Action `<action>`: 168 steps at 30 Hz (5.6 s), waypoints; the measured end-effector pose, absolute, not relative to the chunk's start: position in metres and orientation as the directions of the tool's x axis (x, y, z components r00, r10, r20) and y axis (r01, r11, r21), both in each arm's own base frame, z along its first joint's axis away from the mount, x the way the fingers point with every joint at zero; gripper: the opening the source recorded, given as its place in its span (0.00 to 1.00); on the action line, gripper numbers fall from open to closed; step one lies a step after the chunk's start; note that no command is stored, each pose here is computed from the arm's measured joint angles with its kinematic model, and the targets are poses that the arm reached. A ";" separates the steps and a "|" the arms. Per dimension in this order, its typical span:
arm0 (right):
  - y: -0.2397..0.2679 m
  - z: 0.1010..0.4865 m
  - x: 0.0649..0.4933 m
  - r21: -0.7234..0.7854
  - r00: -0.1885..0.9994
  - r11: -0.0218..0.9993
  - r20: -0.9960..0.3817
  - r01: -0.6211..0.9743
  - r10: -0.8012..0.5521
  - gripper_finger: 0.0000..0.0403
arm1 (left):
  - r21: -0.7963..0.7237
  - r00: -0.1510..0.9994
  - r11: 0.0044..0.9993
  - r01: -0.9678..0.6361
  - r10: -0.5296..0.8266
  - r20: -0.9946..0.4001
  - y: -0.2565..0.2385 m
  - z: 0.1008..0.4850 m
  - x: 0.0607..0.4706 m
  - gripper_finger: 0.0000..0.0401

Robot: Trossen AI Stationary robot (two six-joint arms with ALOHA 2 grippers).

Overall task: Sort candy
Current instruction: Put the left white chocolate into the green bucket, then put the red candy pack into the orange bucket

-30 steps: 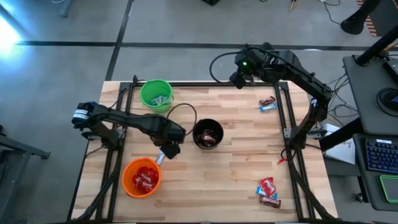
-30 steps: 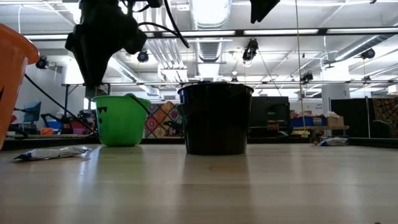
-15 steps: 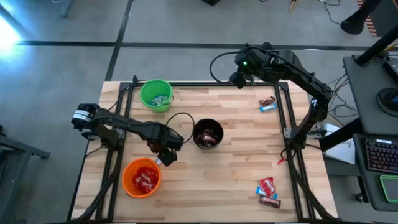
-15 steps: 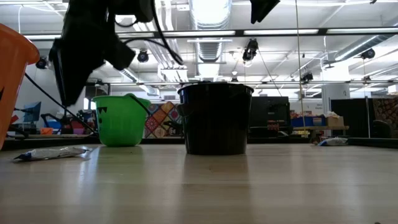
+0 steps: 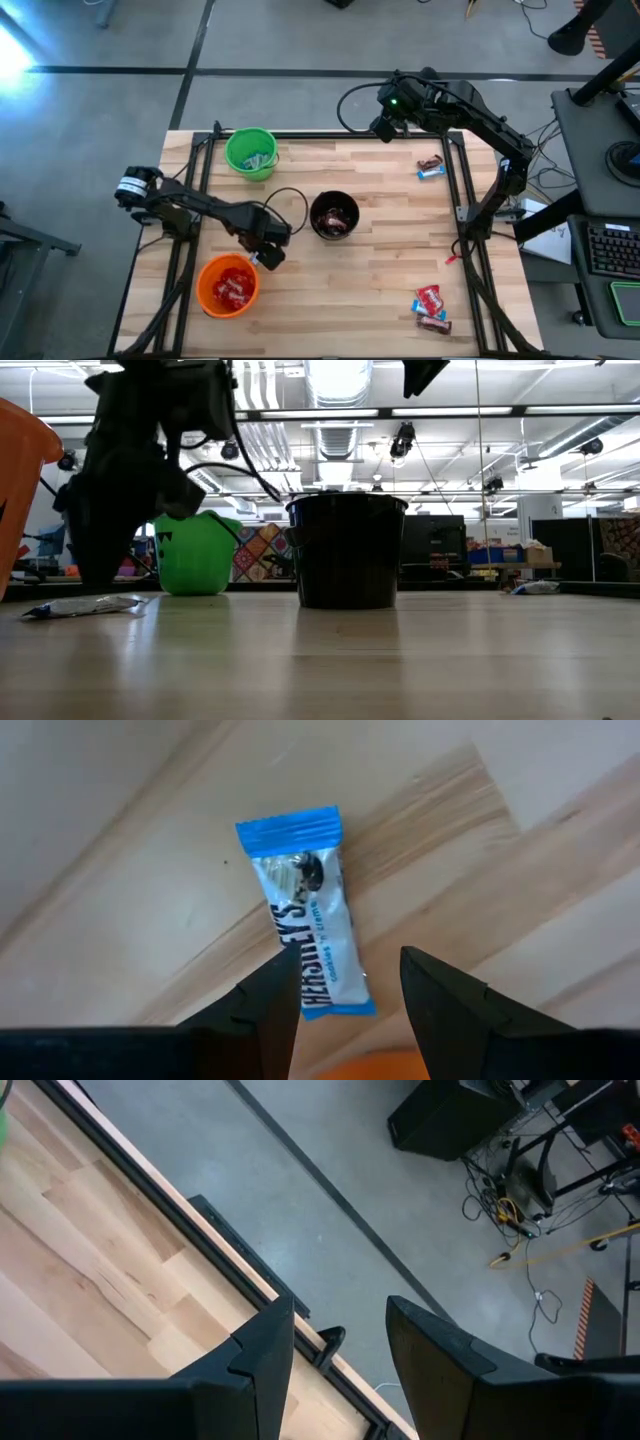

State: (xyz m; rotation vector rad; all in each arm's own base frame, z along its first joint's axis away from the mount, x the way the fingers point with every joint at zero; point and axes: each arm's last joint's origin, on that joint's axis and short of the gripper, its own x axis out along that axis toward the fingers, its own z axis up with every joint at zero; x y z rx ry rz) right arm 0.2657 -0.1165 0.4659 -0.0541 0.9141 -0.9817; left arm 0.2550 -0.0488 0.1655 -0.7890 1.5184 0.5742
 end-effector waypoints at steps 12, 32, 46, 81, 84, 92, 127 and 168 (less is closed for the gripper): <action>-0.116 0.466 0.266 -0.424 0.228 0.586 -0.641 0.690 -0.732 0.38 | -0.121 0.033 0.626 -0.770 -0.149 -0.988 -0.047 0.141 0.245 0.38; -0.116 0.466 0.266 -0.428 0.229 0.590 -0.642 0.685 -0.732 0.38 | -0.205 0.104 0.729 -0.653 -0.182 -0.978 -0.049 0.144 0.253 0.00; -0.116 0.466 0.266 -0.427 0.230 0.591 -0.643 0.684 -0.731 0.38 | -0.135 0.103 0.818 -0.559 -0.093 -0.990 -0.044 0.194 0.272 0.00; -0.116 0.466 0.266 -0.388 0.232 0.575 -0.646 0.720 -0.727 0.38 | 0.192 0.156 0.891 -0.412 0.277 -0.948 0.046 0.356 0.275 0.00; -0.116 0.466 0.266 -0.384 0.232 0.572 -0.646 0.725 -0.727 0.38 | 0.212 0.134 0.887 -0.410 0.288 -0.948 0.067 0.355 0.271 0.00; -0.115 0.464 0.263 -0.389 0.212 0.570 -0.661 0.723 -0.720 0.38 | 0.186 0.069 0.829 -0.527 0.260 -0.963 0.145 0.354 0.238 0.00; -0.115 0.463 0.263 -0.322 0.205 0.524 -0.666 0.788 -0.718 0.38 | 0.157 0.101 0.815 -0.558 0.254 -0.962 0.202 0.352 0.205 0.21; -0.115 0.332 0.274 -0.268 -0.166 0.176 -0.879 0.947 -0.446 0.38 | -0.042 0.342 0.987 -0.158 0.015 -0.940 0.149 0.300 0.265 0.23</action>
